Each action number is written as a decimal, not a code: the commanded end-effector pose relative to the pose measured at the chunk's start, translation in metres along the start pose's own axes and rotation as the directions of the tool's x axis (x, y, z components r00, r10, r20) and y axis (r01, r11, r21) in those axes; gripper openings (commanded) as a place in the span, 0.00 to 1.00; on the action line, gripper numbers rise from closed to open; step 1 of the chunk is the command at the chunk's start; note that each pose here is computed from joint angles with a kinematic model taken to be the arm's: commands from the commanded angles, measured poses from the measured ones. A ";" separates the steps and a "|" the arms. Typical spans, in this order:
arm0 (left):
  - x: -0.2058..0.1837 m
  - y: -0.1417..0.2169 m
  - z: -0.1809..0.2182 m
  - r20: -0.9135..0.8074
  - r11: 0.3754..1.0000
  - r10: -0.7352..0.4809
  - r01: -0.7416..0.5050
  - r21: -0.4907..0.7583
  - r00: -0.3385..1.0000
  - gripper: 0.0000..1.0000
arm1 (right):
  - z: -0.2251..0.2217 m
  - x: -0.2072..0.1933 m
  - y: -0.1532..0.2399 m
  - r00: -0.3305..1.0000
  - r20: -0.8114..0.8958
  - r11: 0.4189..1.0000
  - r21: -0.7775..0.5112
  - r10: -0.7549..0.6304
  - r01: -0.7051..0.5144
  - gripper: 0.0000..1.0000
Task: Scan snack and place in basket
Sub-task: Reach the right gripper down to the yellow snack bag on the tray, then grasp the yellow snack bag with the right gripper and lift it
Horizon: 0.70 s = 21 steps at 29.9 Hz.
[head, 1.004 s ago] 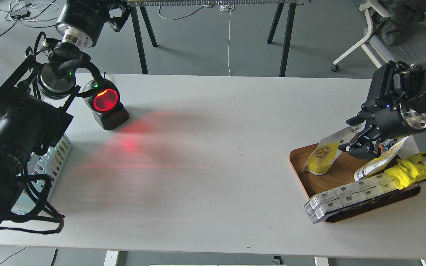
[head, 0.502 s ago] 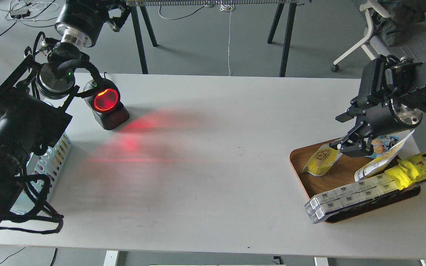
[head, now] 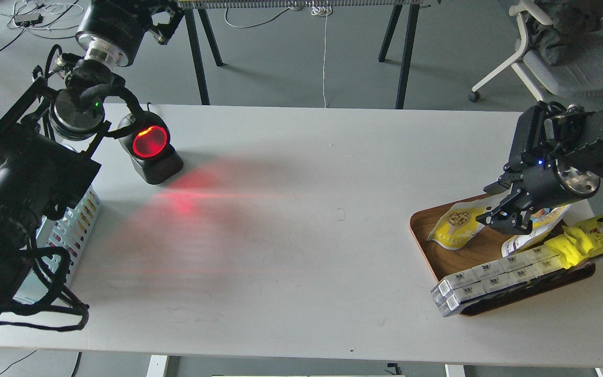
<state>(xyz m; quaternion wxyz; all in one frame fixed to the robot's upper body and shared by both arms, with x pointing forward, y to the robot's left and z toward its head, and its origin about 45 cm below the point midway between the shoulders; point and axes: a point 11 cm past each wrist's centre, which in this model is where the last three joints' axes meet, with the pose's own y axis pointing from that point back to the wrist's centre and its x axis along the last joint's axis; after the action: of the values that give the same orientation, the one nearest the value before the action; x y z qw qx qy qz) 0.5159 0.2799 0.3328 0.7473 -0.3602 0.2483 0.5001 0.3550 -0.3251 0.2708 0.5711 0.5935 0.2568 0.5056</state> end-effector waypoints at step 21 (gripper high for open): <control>0.002 0.001 0.000 0.002 1.000 0.003 -0.003 0.001 1.000 1.00 | -0.001 0.085 0.047 0.976 -0.061 0.977 -0.020 0.211 -0.212 0.00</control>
<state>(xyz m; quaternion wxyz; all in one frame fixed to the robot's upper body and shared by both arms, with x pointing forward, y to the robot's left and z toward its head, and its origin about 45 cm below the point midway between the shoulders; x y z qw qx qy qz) 0.5153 0.2818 0.3310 0.7467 -0.3591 0.2484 0.5018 0.3743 -0.2827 0.3230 0.5351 0.5868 0.2110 0.5699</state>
